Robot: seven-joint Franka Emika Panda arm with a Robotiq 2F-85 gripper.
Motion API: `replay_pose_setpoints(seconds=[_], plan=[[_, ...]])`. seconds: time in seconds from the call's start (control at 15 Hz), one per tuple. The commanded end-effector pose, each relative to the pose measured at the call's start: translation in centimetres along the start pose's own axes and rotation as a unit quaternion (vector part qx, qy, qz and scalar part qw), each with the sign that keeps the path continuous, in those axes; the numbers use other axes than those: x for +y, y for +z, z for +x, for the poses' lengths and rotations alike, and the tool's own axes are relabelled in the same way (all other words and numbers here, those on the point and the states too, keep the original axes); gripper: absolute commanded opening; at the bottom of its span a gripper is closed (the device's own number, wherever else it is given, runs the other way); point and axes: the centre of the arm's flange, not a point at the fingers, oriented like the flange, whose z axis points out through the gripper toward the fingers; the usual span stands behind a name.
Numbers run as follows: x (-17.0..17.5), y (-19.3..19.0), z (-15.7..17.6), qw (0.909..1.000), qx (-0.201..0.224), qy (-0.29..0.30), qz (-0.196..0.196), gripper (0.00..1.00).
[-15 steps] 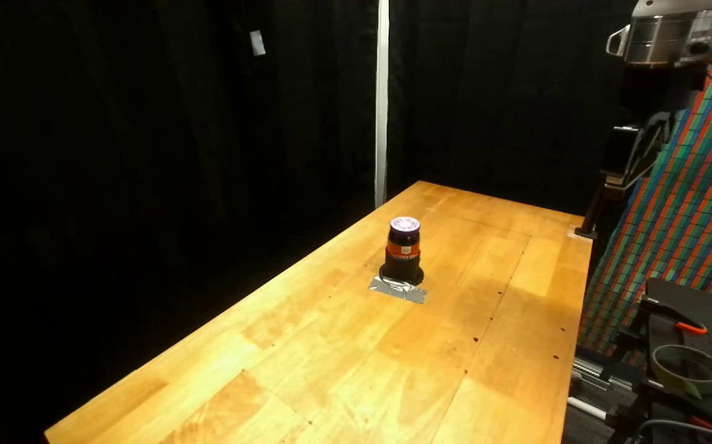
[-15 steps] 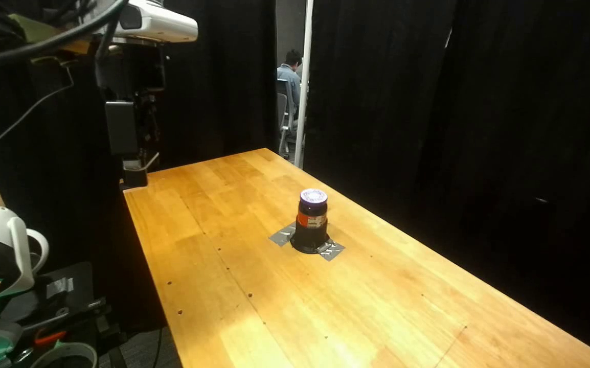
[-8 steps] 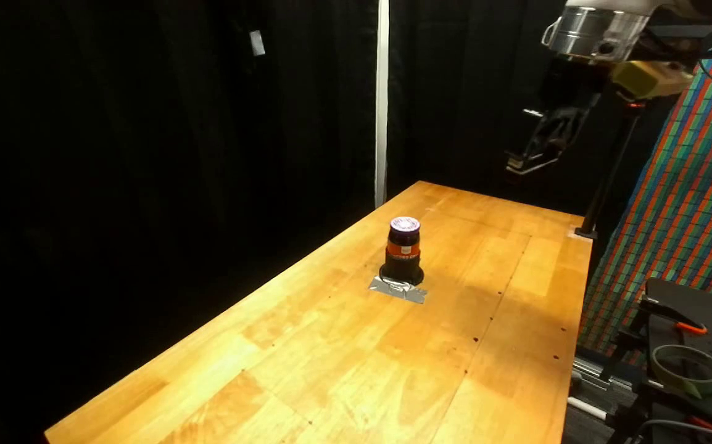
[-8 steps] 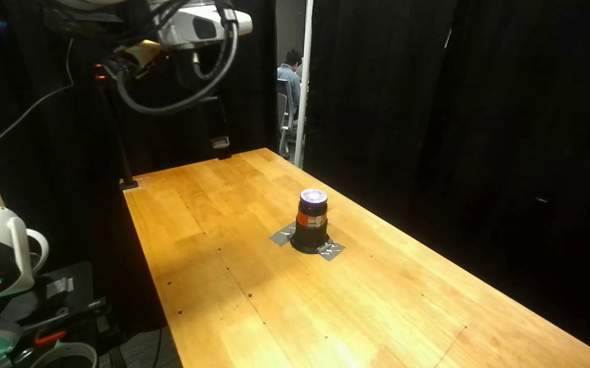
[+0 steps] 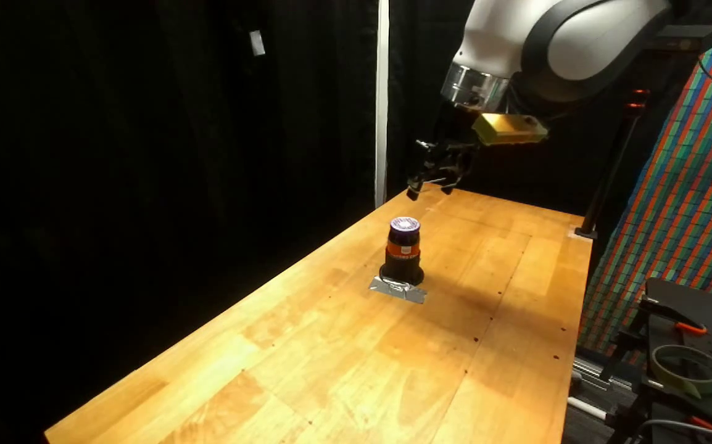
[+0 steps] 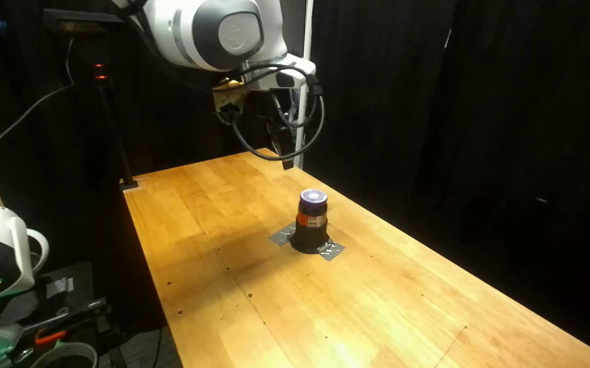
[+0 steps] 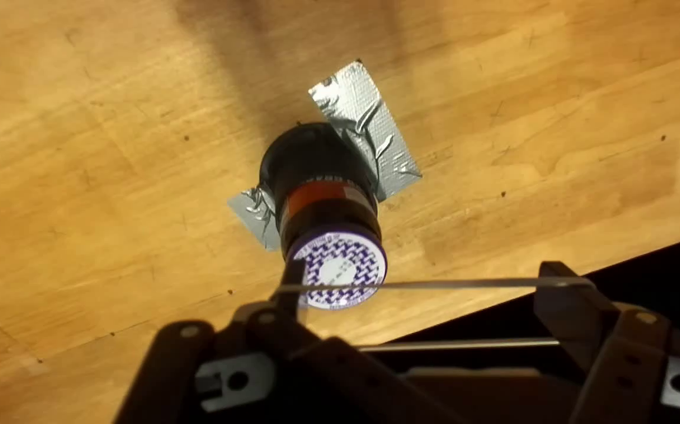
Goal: Put the elastic around the bottle
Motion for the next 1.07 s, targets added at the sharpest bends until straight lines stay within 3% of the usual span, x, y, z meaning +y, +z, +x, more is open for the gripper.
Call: replay_pose_setpoints(seconds=[0.0,0.47,1.0], plan=[[-1.4,3.6,4.9,0.9993,0.026,0.019,-0.017,1.00],[0.4,9.8,7.3,0.9972,0.022,0.050,-0.052,1.00],[1.0,13.3,7.8,0.9958,0.016,0.067,-0.061,1.00]])
